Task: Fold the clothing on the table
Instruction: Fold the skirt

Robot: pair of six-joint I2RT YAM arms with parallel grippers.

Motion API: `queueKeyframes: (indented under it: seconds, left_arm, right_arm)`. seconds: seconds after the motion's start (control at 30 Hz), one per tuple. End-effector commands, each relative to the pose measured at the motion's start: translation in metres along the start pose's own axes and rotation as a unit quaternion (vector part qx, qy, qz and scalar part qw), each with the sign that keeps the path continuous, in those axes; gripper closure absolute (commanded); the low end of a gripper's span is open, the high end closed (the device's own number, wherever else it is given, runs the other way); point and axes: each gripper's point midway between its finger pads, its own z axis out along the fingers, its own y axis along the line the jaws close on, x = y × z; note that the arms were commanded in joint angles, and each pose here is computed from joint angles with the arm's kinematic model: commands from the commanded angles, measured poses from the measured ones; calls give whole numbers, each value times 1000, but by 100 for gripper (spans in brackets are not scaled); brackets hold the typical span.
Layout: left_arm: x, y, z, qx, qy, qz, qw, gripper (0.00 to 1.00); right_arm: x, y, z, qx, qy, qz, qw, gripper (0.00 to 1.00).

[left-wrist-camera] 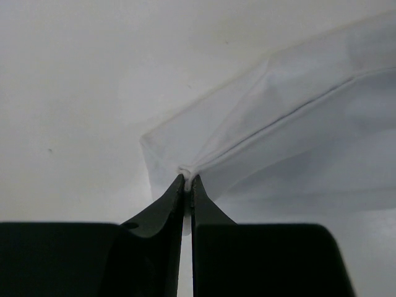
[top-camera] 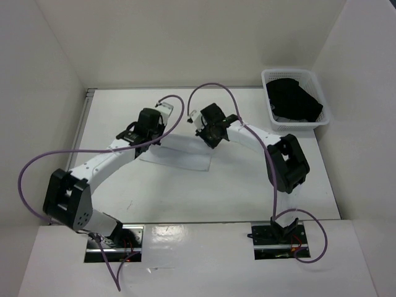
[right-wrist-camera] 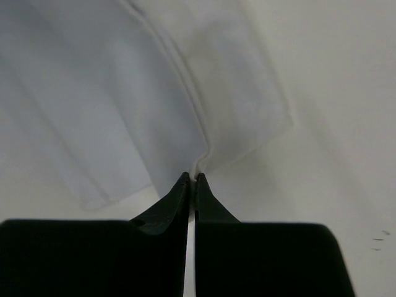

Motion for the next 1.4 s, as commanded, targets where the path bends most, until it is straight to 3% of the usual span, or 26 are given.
queueKeyframes:
  seconds: [0.0, 0.2, 0.3, 0.43, 0.53, 0.6, 0.73, 1.0, 1.2, 1.37]
  left_arm:
    - [16, -19, -40, 68, 13, 11, 998, 100]
    - [21, -34, -104, 164, 7, 34, 986, 100]
    - [15, -50, -154, 252, -24, 64, 965, 100]
    - [6, -54, -227, 320, -101, 135, 932, 100]
    - [17, -58, -269, 367, -128, 170, 905, 100]
    - [18, -54, -282, 367, -145, 177, 902, 100]
    - [26, -54, -272, 362, -135, 169, 907, 99]
    - [5, -36, -199, 265, -105, 141, 948, 98]
    - [-47, -5, -144, 146, -136, 131, 971, 100]
    - [-101, 20, -111, 56, -182, 109, 976, 100]
  right_arm:
    - [12, 38, -55, -109, 6, -49, 993, 100]
    - [43, 87, -120, -239, 17, -97, 966, 100]
    - [52, 113, -166, -319, -5, -127, 939, 100]
    - [56, 132, -226, -372, -60, -188, 907, 100]
    - [55, 131, -247, -374, -92, -190, 903, 100]
    - [56, 129, -251, -371, -105, -193, 902, 100]
    - [53, 126, -227, -378, -81, -170, 907, 100]
    - [15, 82, -161, -262, -55, -101, 958, 100]
    - [-19, 33, -122, -153, -55, -63, 985, 100]
    - [-53, -22, -108, -38, -101, -19, 994, 100]
